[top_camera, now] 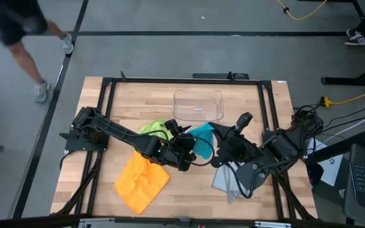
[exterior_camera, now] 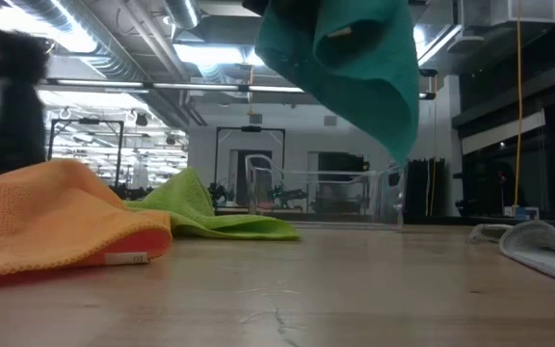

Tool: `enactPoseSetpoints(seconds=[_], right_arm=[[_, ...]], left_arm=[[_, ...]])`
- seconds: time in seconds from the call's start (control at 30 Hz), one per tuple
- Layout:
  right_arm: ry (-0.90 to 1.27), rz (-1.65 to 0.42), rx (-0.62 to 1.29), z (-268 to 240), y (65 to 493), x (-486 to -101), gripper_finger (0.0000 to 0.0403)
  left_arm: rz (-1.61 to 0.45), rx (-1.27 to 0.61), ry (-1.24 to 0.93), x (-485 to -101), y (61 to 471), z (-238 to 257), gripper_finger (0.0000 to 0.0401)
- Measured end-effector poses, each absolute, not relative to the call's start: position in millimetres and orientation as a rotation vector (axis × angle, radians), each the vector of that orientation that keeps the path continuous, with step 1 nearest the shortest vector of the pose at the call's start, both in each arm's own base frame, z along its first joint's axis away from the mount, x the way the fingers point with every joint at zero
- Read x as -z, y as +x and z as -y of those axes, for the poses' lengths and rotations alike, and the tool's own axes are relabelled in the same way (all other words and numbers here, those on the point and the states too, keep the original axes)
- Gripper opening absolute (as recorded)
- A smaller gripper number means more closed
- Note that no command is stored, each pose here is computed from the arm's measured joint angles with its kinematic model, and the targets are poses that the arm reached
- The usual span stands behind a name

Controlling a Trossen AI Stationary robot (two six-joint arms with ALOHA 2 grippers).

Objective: Fold microfiber towels
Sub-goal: Fold the blue towel

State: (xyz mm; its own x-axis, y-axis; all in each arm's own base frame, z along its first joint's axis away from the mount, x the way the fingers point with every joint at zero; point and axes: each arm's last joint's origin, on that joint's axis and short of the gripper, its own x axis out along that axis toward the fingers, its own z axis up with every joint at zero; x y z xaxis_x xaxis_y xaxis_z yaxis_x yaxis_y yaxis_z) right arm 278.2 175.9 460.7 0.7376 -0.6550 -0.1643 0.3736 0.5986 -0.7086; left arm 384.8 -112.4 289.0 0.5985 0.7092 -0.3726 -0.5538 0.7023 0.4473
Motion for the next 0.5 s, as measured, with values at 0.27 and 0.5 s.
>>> enactPoseSetpoints(seconds=[0.27,0.5], right_arm=[[-0.691,-0.501,0.598,-171,269,-450,0.0],[-0.666,-0.525,0.625,-166,261,-444,0.0]], left_arm=[[-0.582,-0.737,0.315,-288,383,113,0.0166],[-0.649,-0.658,0.321,-283,380,117,0.0166]])
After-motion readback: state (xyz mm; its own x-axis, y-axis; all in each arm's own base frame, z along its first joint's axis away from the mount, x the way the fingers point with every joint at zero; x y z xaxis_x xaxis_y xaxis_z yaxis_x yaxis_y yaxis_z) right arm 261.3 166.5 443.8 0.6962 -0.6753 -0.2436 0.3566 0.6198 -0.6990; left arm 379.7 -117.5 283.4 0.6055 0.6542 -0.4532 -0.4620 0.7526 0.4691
